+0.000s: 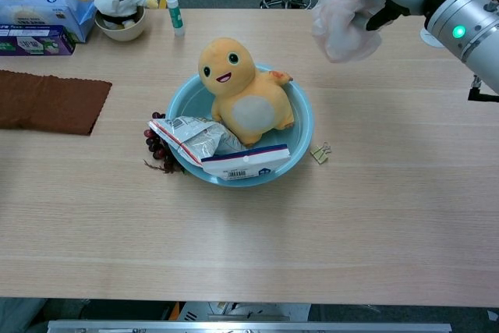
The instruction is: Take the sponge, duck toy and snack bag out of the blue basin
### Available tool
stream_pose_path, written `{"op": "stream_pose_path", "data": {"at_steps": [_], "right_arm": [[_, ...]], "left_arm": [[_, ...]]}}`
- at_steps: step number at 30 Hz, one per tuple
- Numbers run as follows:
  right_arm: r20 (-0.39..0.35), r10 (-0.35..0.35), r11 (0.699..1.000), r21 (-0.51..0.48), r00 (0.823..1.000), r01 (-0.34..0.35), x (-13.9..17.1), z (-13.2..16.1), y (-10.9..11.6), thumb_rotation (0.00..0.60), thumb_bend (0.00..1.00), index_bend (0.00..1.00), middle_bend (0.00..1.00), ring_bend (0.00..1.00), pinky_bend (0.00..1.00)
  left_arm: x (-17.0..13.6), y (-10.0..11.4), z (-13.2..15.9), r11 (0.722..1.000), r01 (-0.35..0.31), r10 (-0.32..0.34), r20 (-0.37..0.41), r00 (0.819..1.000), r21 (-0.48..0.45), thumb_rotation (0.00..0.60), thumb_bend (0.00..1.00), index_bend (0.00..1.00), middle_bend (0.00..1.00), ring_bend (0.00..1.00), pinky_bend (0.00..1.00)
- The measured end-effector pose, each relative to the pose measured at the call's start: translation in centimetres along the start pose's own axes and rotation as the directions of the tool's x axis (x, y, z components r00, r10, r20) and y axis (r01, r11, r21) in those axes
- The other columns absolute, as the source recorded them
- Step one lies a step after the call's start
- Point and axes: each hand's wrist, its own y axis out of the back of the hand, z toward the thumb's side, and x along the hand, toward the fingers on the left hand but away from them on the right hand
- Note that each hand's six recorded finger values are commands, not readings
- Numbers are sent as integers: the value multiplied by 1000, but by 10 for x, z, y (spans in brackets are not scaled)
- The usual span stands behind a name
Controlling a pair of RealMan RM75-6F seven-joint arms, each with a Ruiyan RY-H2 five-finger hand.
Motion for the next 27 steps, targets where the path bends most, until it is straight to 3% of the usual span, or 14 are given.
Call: {"op": "stream_pose_path", "data": {"at_steps": [2, 6, 9, 13, 20, 27], "right_arm": [[33, 26, 999, 24, 999, -27, -7, -9, -10, 600, 358, 535, 497, 427, 618], [71, 128, 991, 17, 989, -129, -18, -14, -34, 600, 344, 179, 326, 272, 459], [65, 184, 983, -9, 981, -184, -23, -8, -43, 600, 290, 31, 221, 181, 392], [27, 190, 981, -37, 981, -189, -23, 7, -39, 600, 211, 0, 179, 153, 373], [-77, 153, 984, -79, 985, -159, -12, 38, -15, 600, 162, 0, 174, 147, 366], [-228, 117, 980, -131, 967, -150, 7, 83, 9, 600, 136, 0, 174, 147, 366]], "left_arm": [[-1, 1, -1, 1000, -1, 1, -4, 1000, 1, 600, 229, 0, 53, 9, 78], [-4, 2, -4, 1000, -3, 3, -15, 1000, 2, 600, 229, 0, 58, 9, 78], [-4, 3, -5, 1000, -5, 5, -19, 1000, 3, 600, 229, 0, 58, 9, 78], [-4, 3, -5, 1000, -4, 4, -20, 1000, 3, 600, 230, 0, 59, 9, 78], [-3, 1, -3, 1000, 0, 0, -10, 1000, 0, 600, 230, 0, 58, 9, 78], [-6, 3, -7, 1000, -4, 4, -24, 1000, -3, 600, 229, 0, 59, 9, 78]]}}
